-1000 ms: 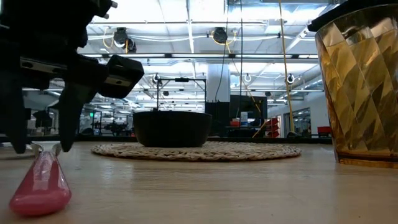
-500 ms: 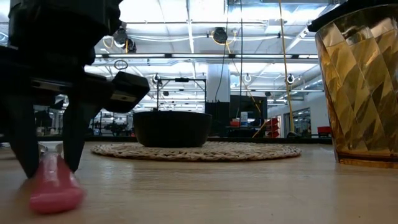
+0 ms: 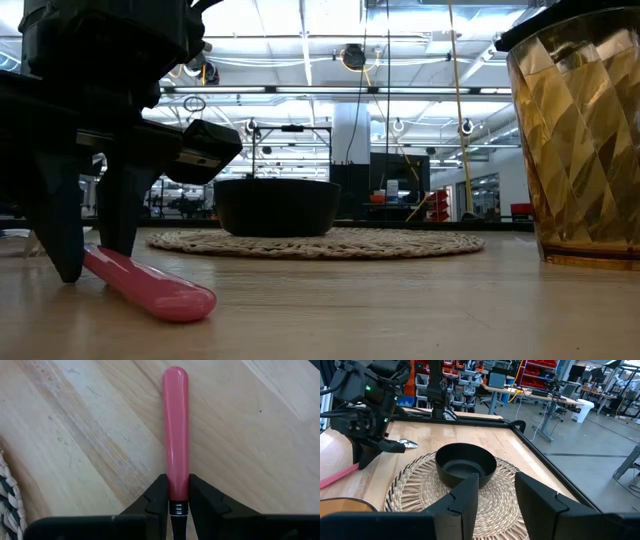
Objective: Pick & Place Utensil
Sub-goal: Put the pink fork into the black bowl
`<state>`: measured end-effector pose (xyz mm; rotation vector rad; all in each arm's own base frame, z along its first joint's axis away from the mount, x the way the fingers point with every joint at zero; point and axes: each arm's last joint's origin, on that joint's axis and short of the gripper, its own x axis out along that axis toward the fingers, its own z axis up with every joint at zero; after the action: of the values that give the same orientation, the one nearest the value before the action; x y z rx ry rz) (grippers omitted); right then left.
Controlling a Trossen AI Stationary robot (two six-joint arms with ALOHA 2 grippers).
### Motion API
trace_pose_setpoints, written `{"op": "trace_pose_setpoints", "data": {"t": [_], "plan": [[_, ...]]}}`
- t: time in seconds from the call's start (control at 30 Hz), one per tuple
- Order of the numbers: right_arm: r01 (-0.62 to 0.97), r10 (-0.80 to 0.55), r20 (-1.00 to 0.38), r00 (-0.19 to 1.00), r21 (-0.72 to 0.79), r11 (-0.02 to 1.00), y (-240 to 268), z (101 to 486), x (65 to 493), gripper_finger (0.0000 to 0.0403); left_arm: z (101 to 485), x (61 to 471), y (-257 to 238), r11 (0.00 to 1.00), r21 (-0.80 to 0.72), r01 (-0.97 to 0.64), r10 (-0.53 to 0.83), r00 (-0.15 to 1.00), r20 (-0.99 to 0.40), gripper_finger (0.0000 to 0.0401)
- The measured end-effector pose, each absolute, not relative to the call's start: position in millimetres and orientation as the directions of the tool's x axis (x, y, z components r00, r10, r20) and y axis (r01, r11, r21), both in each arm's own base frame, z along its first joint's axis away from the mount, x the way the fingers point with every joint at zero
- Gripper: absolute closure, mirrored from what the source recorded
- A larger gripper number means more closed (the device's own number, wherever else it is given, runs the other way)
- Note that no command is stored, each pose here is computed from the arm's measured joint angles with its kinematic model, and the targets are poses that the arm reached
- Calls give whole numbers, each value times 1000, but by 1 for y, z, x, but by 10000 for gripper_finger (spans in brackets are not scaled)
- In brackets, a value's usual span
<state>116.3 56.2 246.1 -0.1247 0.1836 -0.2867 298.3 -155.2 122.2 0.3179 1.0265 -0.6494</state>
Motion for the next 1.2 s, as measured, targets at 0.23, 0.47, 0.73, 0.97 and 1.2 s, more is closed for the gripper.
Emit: {"op": "trace_pose_setpoints", "data": {"t": [0.23,0.47,0.73,0.97,1.2], "plan": [[269,-292,-163,942,-149,951,56,246,116,275,126,303,-148,794,-33,606,-338,396,-853,352],[269,-292,-164,942,-150,951,56,246,116,275,136,304,-143,821,-2,572,-309,441,-842,342],[268,-292,-165,942,-152,951,56,246,116,275,166,310,-139,829,35,558,-353,571,-741,352],[268,-293,-170,941,-156,951,56,245,116,275,206,313,-120,876,161,455,-270,738,-618,343],[267,-292,-170,941,-154,951,56,245,116,275,248,313,-87,904,285,318,-164,875,-455,349]]}}
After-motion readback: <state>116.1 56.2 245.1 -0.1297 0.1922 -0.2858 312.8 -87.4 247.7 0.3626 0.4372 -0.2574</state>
